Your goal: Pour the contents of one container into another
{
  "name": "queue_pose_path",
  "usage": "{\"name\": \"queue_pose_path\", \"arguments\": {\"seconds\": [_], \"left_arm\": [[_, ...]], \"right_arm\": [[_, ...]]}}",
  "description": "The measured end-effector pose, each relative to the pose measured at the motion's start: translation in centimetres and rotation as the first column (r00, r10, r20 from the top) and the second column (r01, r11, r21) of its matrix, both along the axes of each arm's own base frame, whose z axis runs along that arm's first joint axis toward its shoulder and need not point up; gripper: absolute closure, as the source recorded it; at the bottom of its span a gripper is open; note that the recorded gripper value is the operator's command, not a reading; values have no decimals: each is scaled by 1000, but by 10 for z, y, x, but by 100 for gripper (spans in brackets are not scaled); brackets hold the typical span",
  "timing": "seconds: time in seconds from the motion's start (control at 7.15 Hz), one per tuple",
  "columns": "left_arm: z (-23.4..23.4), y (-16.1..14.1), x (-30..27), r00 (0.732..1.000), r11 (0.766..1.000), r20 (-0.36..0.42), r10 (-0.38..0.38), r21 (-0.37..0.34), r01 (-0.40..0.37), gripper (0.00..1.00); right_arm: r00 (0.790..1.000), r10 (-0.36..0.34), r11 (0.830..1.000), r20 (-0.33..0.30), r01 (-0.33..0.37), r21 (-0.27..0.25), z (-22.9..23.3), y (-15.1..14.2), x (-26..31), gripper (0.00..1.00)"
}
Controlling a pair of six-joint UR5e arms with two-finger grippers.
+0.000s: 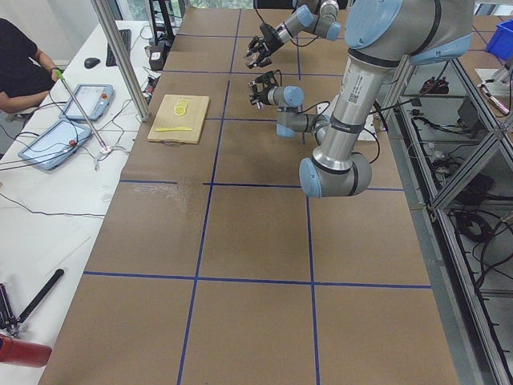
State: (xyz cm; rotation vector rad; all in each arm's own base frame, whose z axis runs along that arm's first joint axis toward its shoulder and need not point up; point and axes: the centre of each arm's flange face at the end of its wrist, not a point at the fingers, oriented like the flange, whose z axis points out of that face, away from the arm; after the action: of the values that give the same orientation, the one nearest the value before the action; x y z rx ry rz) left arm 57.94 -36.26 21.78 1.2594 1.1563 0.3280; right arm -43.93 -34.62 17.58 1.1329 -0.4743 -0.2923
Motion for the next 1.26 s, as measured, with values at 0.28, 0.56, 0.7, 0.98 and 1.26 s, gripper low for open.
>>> {"name": "queue_pose_path", "arguments": {"seconds": [0.28,0.56,0.7,0.98,1.26], "left_arm": [[-6,8,6,1000,1000,-8,13,2,-13,100],[-12,17,12,1000,1000,-17,26,6,-26,100],[-15,18,13,999,1000,-21,28,7,-27,100],[-18,18,15,999,1000,-24,28,8,-28,100],[-18,18,15,999,1000,-25,27,9,-26,100]], "right_arm": [[999,5,1000,-40,-4,21,0,-9,5,100],[997,-3,999,-81,6,41,2,-12,5,100],[995,-11,999,-102,16,52,3,-12,4,100],[990,-31,996,-137,41,73,1,-10,3,100],[987,-56,994,-152,69,82,1,-1,-4,100]]}}
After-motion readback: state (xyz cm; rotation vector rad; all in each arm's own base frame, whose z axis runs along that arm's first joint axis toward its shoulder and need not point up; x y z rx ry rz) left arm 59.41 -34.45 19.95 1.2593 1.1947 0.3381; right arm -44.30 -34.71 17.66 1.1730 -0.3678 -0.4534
